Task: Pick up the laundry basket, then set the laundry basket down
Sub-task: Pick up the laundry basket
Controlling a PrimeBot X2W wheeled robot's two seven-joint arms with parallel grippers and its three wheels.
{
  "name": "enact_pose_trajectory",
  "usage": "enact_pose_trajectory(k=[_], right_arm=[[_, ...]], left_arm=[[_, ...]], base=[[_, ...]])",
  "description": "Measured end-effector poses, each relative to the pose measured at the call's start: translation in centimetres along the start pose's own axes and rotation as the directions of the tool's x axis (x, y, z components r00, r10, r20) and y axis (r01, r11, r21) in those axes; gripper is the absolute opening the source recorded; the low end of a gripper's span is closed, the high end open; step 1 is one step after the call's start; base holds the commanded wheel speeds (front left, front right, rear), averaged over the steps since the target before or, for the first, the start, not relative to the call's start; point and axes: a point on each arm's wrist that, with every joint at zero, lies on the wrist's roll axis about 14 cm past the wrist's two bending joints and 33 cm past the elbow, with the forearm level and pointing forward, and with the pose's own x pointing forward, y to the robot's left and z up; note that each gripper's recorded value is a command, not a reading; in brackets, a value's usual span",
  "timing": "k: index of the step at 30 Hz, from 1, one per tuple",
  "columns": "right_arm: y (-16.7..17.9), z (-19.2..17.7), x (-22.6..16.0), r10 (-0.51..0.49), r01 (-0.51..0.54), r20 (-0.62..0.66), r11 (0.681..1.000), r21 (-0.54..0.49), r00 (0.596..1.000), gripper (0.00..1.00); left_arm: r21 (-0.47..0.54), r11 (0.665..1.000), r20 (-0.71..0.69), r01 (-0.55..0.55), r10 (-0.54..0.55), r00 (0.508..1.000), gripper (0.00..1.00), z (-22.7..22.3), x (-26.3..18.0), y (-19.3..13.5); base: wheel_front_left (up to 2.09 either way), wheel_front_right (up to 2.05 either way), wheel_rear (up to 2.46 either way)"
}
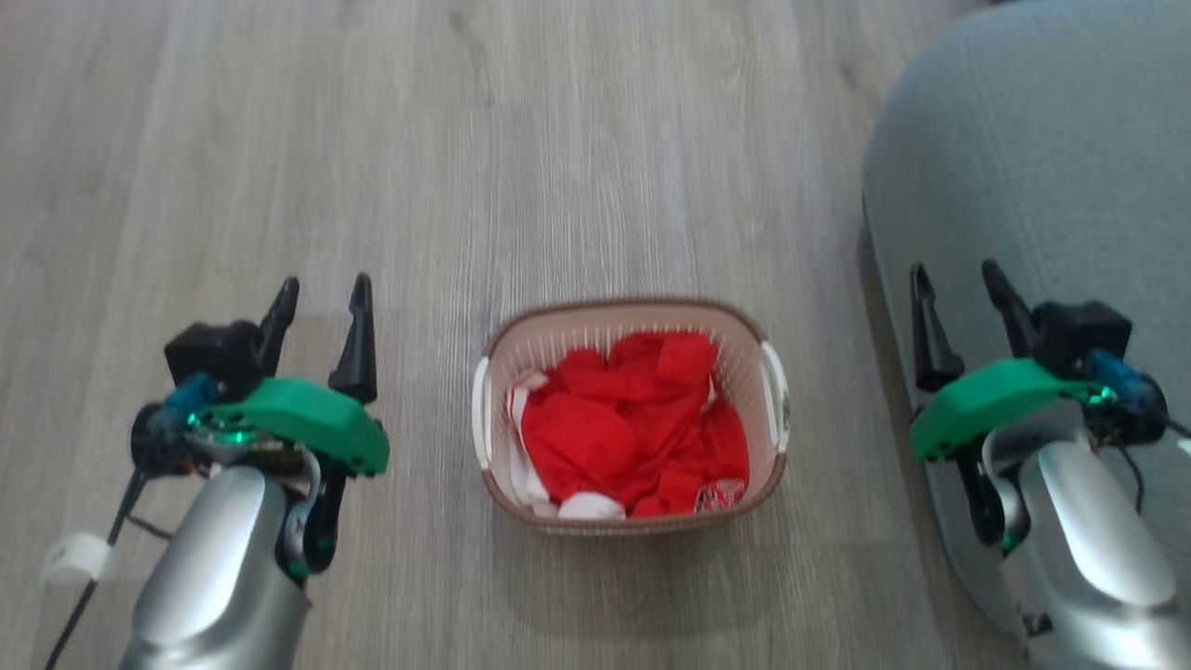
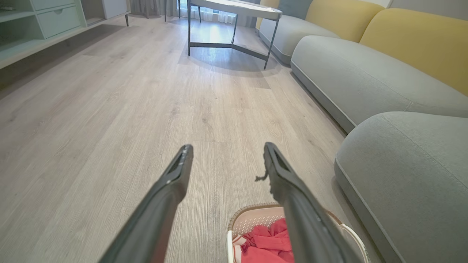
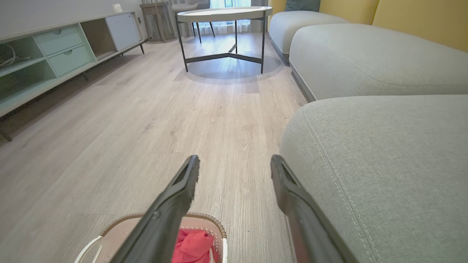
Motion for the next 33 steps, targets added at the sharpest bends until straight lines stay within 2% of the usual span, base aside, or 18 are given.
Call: enact_pose_trajectory(k=[8, 17, 28, 33], right_arm=[[-0.6, -3.1, 3.0, -0.003, 0.003, -0.064, 1.000, -0.003, 0.998, 1.00], [-1.3, -9.0, 6.0, -0.014, 0.016, -0.183, 1.000, 0.010, 0.983, 1.00], [-1.9, -15.3, 9.0, -0.011, 0.017, -0.291, 1.000, 0.019, 0.957, 1.00], [-2.3, -18.4, 9.1, -0.018, 0.029, -0.352, 0.999, 0.024, 0.936, 1.00]], left_arm=[[-0.009, 1.000, -0.058, 0.017, -0.017, 0.998, 1.00, -2.8, 3.2, 0.4], [-0.030, 0.999, -0.157, 0.025, -0.030, 0.987, 1.00, -7.9, 7.0, 1.0], [-0.064, 0.996, -0.324, 0.056, -0.074, 0.943, 1.00, -15.6, 9.8, 0.8], [-0.069, 0.995, -0.402, 0.072, -0.094, 0.911, 1.00, -18.9, 10.5, 0.6]], base=[[0.00, 0.00, 0.00], [0.00, 0.00, 0.00], [0.00, 0.00, 0.00], [0.00, 0.00, 0.00]])
